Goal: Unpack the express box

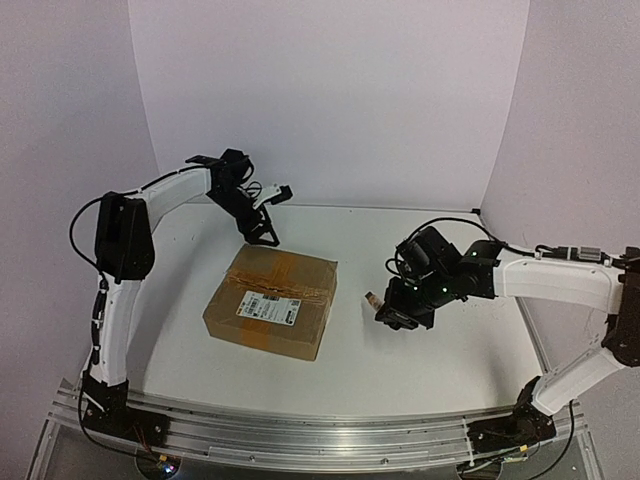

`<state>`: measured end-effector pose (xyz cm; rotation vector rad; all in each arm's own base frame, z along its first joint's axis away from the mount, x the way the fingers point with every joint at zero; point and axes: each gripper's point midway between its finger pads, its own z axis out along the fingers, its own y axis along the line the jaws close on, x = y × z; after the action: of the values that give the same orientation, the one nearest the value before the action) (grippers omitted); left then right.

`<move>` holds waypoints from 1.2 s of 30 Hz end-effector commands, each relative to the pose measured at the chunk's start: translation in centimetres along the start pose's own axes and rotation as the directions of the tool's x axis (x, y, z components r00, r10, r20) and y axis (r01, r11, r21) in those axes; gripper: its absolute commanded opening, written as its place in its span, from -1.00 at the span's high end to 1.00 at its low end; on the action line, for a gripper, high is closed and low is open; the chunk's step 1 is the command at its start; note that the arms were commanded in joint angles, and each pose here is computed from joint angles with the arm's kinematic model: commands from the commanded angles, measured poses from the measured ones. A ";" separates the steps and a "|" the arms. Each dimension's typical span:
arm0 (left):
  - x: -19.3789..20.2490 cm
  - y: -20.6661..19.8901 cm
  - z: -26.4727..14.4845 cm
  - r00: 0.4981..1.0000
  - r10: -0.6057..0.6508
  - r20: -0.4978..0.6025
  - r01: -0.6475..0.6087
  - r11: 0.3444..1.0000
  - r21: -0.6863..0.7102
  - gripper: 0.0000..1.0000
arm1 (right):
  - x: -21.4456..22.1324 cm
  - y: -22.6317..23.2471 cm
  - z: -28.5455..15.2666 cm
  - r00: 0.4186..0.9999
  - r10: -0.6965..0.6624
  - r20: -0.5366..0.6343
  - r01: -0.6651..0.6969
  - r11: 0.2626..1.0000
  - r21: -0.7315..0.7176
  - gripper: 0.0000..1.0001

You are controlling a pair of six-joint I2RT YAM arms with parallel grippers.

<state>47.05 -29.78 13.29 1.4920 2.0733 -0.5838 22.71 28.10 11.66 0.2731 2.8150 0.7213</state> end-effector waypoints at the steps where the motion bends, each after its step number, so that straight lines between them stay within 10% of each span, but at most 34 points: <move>1: 2.4 -5.3 0.6 0.991 0.060 -0.120 -0.032 0.974 0.224 -0.99 | -1.1 1.4 -0.8 0.997 -0.067 0.029 0.068 0.998 -0.017 1.00; 12: 8.4 -5.2 5.2 0.962 -0.002 -0.275 0.070 0.968 0.239 -0.91 | -1.7 1.8 -1.8 0.995 -0.084 0.062 0.086 0.996 -0.027 1.00; 18: 14.3 -6.6 3.5 0.902 -0.170 -0.397 0.240 0.962 0.133 -0.28 | -2.8 2.1 -2.4 0.988 -0.100 0.117 0.102 0.995 -0.010 1.00; 22: 18.2 -3.4 -0.8 0.726 -0.592 -0.350 0.591 0.797 -0.125 -0.11 | -3.7 3.3 -3.2 0.981 -0.133 0.141 0.137 0.990 -0.021 1.00; 27: 21.8 -2.7 -8.2 0.556 -0.823 -0.119 0.759 0.561 -0.331 -0.12 | -4.2 4.5 -3.6 0.973 -0.182 0.142 0.189 0.981 -0.033 1.00; 31: 20.1 -10.0 -9.9 0.598 -0.793 -0.114 0.783 0.609 -0.126 -0.28 | -4.3 5.5 -3.8 0.969 -0.209 0.128 0.217 0.975 -0.049 1.00; 36: 14.4 -15.8 -12.6 0.849 -0.527 -0.051 0.529 0.842 0.103 -0.51 | -4.2 5.9 -4.2 0.967 -0.222 0.122 0.231 0.971 -0.061 1.00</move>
<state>29.11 -11.78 9.36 0.5960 2.8074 -0.7043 26.19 29.94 17.54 0.0278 2.6626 0.7111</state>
